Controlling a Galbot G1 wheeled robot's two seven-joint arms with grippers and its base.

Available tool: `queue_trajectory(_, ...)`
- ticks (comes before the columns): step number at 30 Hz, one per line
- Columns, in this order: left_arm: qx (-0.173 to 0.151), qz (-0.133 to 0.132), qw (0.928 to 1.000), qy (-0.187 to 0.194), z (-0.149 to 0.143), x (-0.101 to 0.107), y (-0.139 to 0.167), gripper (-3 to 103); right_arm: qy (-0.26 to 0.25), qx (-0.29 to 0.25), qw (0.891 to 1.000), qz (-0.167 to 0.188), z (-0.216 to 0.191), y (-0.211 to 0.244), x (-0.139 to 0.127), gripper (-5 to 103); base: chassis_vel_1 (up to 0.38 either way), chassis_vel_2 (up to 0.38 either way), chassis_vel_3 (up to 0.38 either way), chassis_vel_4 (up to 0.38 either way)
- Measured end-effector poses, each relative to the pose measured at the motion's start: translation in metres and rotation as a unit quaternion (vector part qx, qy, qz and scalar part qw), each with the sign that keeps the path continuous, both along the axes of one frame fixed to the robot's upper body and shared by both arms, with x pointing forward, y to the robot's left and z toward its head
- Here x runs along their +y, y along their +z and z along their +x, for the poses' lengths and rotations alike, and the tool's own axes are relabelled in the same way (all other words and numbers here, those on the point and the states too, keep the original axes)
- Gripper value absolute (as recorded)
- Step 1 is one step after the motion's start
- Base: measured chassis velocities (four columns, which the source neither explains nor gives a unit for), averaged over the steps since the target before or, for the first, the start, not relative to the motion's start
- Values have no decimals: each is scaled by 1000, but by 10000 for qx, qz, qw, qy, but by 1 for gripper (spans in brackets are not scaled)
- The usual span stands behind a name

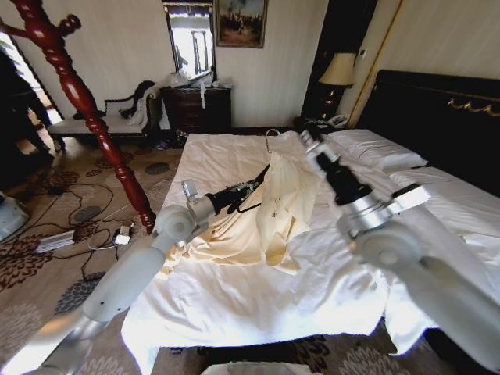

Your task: Pick up the clothes from the bed and hang them on the clothes hanger.

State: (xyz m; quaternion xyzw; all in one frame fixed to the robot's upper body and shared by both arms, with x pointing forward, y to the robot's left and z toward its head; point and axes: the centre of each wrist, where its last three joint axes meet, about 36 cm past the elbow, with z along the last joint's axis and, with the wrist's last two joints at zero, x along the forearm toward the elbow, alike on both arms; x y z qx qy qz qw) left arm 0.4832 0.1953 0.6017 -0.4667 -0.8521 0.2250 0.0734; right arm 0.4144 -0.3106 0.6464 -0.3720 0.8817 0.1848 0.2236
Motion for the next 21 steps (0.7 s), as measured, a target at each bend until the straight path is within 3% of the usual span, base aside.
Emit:
queue_trajectory(1, -7, 10, 10000, -26, -2, 2, 1, 16, 72, -79, 9998, -168, 7, -3, -11, 99, 0, 0, 0, 0)
queue_trajectory(3, -45, 128, 9998, -114, -12, 13, 6, 16, 309, -213, 9965, -752, 36, -16, -57, 100, 0, 0, 0, 0)
queue_trajectory(4, -45, 128, 9998, -114, -12, 13, 6, 16, 309, -213, 9965, -752, 36, -16, -57, 100, 0, 0, 0, 0)
queue_trajectory(7, -136, 311, 9991, -273, -28, 22, 10, 16, 652, -35, 9919, -1085, 57, -32, -99, 100, 0, 0, 0, 0)
queue_trajectory(11, -253, 428, 9976, -478, -45, 26, 12, 16, 967, 181, 9880, -1189, 69, -43, -131, 100, 0, 0, 0, 0)
queue_trajectory(15, -414, 569, 9947, -753, -64, 29, 15, 16, 1797, 361, 9692, -1645, 79, -49, -182, 100, 0, 0, 0, 0)
queue_trajectory(21, -528, 539, 9929, -924, -73, 25, 21, 16, 2123, 718, 9551, -1937, 82, -49, -215, 100, 0, 0, 0, 0)
